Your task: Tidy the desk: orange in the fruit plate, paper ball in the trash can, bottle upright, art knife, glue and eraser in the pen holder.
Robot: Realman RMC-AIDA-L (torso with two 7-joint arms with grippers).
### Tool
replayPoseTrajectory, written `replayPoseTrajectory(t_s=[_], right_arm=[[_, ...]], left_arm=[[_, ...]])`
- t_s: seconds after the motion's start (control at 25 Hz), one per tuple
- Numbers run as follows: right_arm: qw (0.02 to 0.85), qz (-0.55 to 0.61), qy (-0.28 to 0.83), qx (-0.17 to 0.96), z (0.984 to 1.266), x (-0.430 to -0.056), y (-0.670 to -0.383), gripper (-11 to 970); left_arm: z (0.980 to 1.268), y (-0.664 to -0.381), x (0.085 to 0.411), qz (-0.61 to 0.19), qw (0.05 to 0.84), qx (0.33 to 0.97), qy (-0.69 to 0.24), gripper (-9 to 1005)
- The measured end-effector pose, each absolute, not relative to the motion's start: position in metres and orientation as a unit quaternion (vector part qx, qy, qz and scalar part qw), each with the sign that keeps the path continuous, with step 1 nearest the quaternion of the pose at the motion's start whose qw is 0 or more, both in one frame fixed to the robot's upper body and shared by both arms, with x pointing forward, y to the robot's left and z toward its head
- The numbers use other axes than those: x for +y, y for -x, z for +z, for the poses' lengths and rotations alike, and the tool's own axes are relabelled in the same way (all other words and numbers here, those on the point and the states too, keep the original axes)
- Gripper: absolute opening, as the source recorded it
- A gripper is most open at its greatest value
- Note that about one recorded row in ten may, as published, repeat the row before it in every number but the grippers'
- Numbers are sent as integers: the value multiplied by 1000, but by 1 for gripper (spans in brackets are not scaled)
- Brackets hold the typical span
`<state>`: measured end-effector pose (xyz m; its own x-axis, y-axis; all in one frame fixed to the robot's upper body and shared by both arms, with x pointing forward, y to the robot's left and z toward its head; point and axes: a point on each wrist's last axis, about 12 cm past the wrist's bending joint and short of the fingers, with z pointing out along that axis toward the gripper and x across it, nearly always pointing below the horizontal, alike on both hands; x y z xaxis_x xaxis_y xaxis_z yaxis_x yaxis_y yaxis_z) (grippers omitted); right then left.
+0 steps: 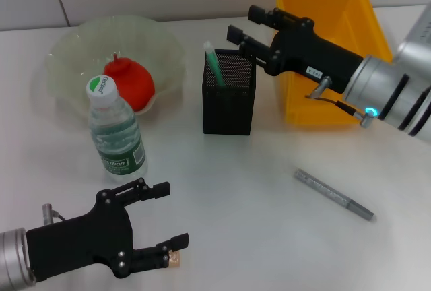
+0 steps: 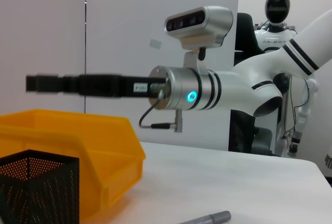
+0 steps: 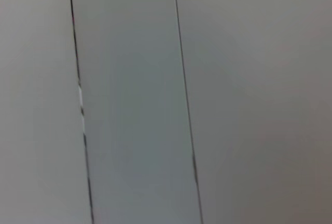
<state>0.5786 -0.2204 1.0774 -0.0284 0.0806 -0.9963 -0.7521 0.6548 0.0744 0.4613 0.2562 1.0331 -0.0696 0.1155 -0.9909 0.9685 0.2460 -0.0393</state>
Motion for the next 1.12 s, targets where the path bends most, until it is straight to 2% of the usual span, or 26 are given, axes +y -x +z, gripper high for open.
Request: replayPoseTrajectory(t_s=[0.08,0.36,0.48,0.64,0.76,0.88,1.12], right_arm=[[648,359,252,623,1088,-226,-575,586],[627,411,283,599,1118,-244,-558,690],[576,439,337,601,1139,-249,-542,734],[526,442,398,609,1148,-256,-529,793],[493,443,432,612,1149,-266,-516,837],[476,444,444,616,1144,-283,-501,837],[459,434,448,633,1135,-296,-491,837]], left_arm=[[1033,-461,256,-417,512,601,-451,808],[1034,-461,256,-419,512,598,-452,809],[1034,-461,257,-420,511,600,-450,809],[1036,-461,259,-423,510,599,-450,809],[1040,-463,261,-430,507,596,-451,809],[1046,-467,265,-435,496,602,-450,809],[1050,-468,267,-435,495,605,-448,809]])
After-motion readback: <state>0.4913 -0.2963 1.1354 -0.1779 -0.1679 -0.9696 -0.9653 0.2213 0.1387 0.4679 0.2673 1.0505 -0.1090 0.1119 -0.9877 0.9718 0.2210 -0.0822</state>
